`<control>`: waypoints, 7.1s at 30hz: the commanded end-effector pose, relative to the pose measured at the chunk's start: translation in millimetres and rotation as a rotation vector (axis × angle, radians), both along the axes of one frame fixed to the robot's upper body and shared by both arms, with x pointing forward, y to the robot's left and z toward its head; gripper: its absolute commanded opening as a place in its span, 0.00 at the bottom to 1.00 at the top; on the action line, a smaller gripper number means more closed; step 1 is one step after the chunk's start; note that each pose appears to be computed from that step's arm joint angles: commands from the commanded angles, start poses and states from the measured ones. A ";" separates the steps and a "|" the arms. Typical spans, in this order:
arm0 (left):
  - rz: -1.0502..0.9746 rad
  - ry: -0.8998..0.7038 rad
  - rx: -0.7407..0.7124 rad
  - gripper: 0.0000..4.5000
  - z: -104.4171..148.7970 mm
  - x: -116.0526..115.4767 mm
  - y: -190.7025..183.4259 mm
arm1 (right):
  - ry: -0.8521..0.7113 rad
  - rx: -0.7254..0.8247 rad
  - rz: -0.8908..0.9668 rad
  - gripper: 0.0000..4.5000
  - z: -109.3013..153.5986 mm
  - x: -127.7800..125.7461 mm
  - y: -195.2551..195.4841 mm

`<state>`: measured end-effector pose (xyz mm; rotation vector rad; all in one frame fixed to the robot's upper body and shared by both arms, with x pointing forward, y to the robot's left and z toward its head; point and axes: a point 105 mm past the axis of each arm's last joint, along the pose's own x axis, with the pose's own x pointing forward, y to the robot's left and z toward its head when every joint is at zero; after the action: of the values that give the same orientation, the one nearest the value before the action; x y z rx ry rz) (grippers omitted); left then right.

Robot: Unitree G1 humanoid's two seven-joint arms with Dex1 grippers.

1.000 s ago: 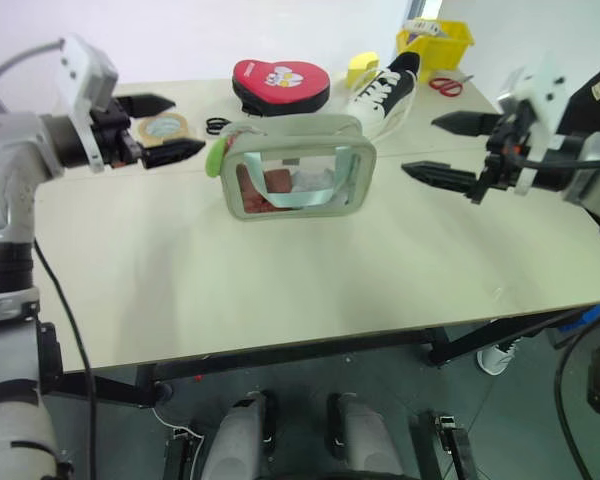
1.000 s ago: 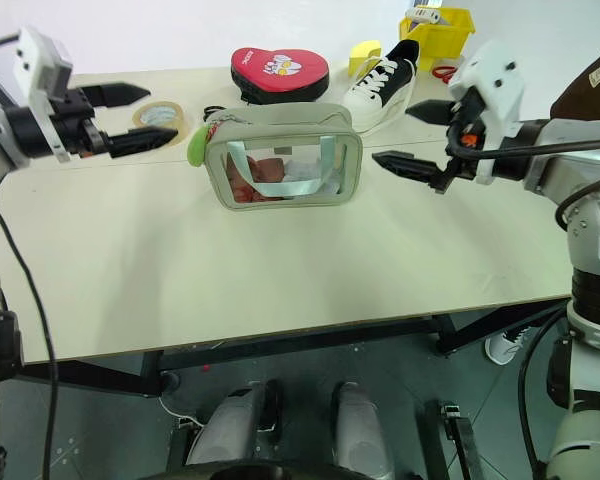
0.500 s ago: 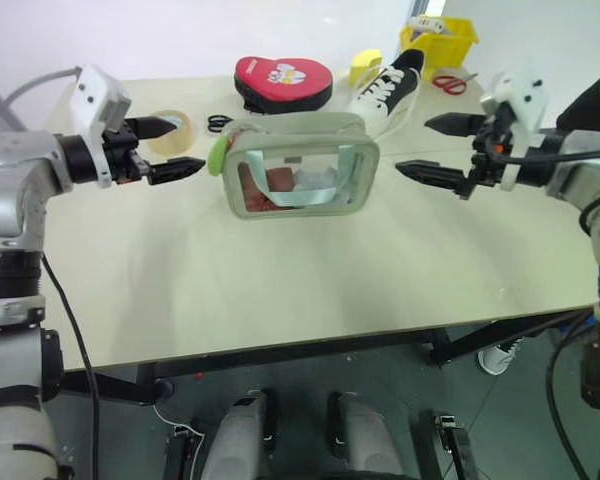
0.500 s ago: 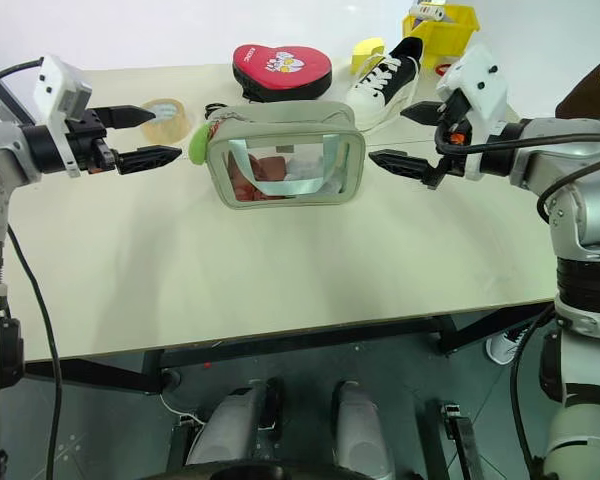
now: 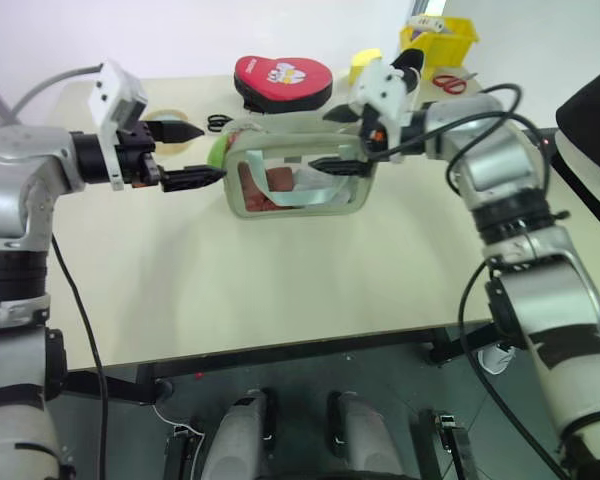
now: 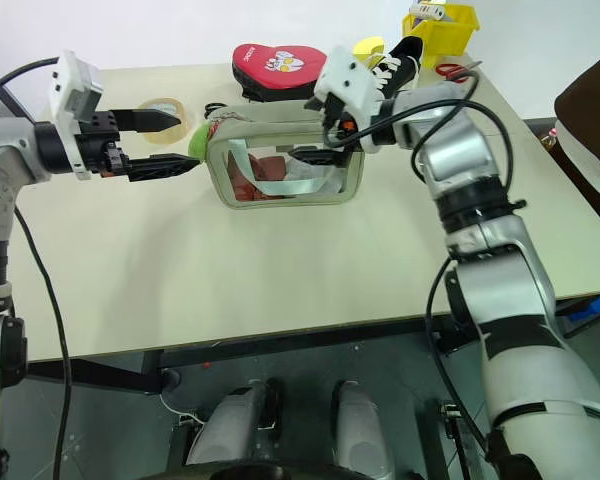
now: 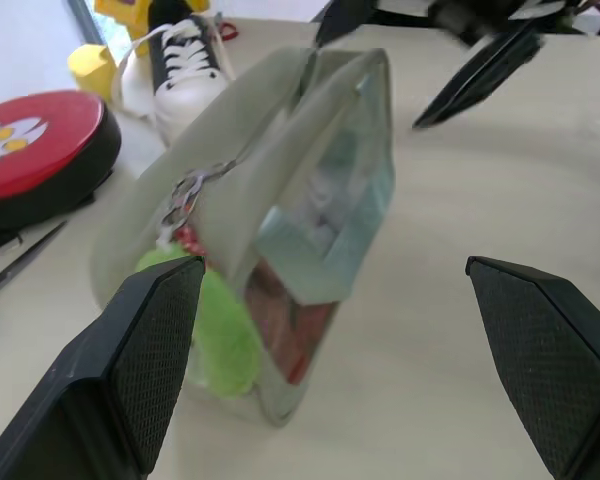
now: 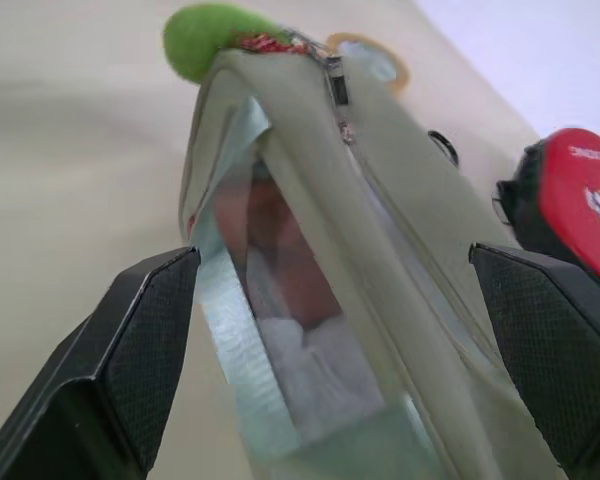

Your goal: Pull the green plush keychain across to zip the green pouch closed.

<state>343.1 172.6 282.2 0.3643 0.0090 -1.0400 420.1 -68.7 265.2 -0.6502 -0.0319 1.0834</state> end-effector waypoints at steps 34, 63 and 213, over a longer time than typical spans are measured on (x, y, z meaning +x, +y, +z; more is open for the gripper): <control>-0.048 -0.034 -0.007 1.00 15.2 -30.9 -21.2 | 0.100 -0.153 0.180 0.00 -14.5 -30.5 28.5; -0.056 -0.050 -0.029 1.00 13.9 -31.8 -26.0 | 0.092 -0.158 0.220 0.00 9.8 -45.9 27.8; 0.083 -0.106 0.171 0.00 -44.3 9.5 -9.0 | 0.015 0.030 0.167 0.28 36.6 -35.8 63.5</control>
<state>355.3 165.6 227.9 0.5386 0.0634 -0.9441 391.1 -9.2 278.2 -0.6002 -0.0125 1.2373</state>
